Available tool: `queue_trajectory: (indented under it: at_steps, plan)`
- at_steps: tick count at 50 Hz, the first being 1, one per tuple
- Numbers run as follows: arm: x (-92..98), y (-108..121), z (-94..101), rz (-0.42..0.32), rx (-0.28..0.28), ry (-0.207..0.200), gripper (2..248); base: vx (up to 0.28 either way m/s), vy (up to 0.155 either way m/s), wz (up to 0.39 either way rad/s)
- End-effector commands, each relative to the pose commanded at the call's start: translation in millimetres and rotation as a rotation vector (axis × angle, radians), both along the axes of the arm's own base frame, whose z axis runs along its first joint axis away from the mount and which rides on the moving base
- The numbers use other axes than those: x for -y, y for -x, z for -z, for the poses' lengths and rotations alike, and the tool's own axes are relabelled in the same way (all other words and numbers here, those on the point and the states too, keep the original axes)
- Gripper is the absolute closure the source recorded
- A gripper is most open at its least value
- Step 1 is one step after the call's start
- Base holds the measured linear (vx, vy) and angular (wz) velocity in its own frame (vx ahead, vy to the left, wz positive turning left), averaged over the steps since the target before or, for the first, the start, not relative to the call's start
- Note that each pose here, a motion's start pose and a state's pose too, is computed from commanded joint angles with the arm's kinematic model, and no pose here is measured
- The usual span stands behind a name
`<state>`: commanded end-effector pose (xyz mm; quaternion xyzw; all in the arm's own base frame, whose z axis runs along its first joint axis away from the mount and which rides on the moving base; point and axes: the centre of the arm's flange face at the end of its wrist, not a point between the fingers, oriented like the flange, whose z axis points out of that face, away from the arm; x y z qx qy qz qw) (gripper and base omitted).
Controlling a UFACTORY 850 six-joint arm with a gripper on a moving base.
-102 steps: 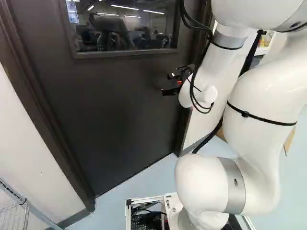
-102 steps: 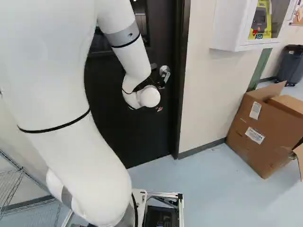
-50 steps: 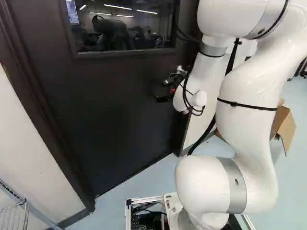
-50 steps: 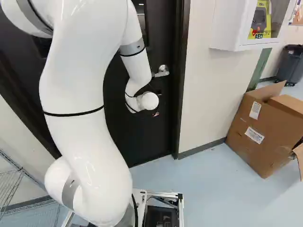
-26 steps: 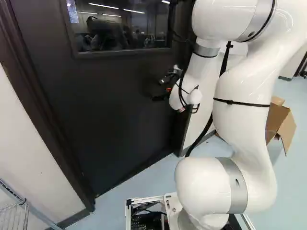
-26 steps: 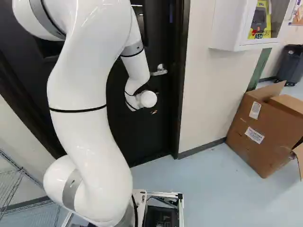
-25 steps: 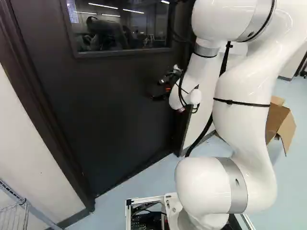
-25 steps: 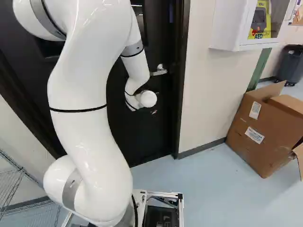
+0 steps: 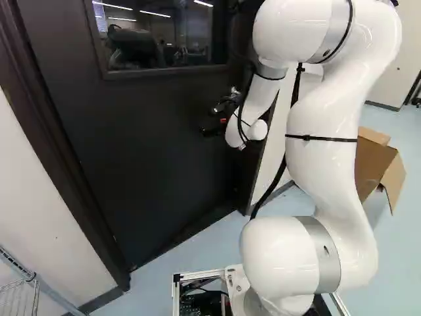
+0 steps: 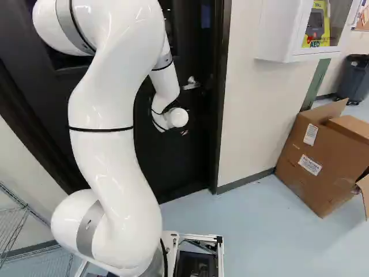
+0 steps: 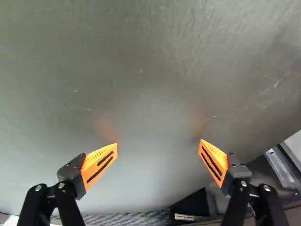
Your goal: Open the door and move inside
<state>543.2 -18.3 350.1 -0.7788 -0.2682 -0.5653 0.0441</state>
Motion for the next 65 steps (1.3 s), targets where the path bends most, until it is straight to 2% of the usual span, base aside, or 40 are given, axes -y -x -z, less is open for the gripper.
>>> queue_trajectory:
  at_steps: [24, 65]
  plan:
    - [-30.0, -37.8, 5.2, -0.087, 0.026, 0.016, 3, 0.000, 0.000, 0.000]
    - [-79.6, -102.1, 15.0, -0.170, 0.084, 0.019, 3, 0.000, 0.000, 0.000]
